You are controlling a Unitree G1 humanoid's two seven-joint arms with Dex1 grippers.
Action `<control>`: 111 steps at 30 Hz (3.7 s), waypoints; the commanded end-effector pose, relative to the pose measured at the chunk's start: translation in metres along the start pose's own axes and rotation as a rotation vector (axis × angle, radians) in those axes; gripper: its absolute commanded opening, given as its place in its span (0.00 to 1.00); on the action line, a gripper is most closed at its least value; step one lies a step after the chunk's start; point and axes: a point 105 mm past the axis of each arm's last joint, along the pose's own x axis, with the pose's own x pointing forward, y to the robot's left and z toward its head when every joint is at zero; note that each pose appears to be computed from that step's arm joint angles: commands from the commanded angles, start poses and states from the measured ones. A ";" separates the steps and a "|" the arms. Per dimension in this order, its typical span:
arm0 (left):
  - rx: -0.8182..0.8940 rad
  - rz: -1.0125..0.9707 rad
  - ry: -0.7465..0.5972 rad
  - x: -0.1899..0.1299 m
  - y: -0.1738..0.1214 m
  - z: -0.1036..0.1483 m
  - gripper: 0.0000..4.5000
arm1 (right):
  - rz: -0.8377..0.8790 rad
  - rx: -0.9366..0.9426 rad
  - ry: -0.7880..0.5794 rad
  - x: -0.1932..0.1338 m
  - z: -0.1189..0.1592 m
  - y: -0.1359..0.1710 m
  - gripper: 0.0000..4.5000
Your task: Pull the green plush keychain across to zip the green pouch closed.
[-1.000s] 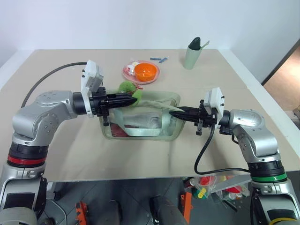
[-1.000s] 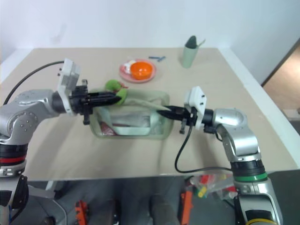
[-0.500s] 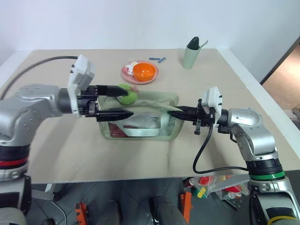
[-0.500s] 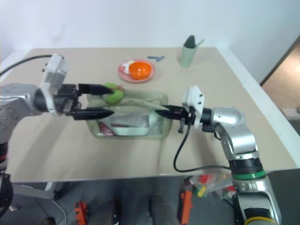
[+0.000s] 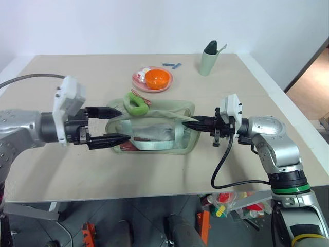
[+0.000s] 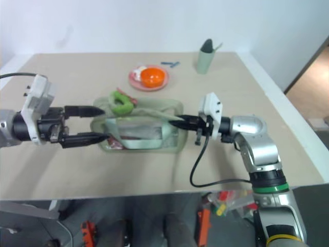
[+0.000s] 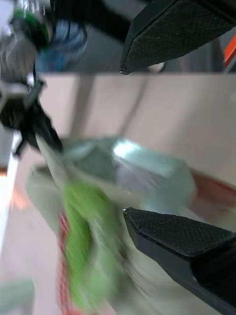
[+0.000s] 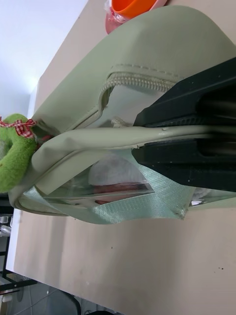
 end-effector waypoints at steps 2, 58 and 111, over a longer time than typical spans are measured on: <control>0.097 0.207 -0.084 -0.018 0.010 0.003 1.00 | 0.019 -0.031 -0.036 0.005 0.011 -0.001 0.00; 0.015 0.266 -0.175 0.041 0.018 -0.043 0.00 | 0.067 -0.188 -0.135 0.088 0.072 -0.010 0.64; 0.116 0.581 -0.201 0.065 0.065 -0.038 0.00 | -0.706 -0.196 0.496 -0.038 -0.084 -0.053 0.02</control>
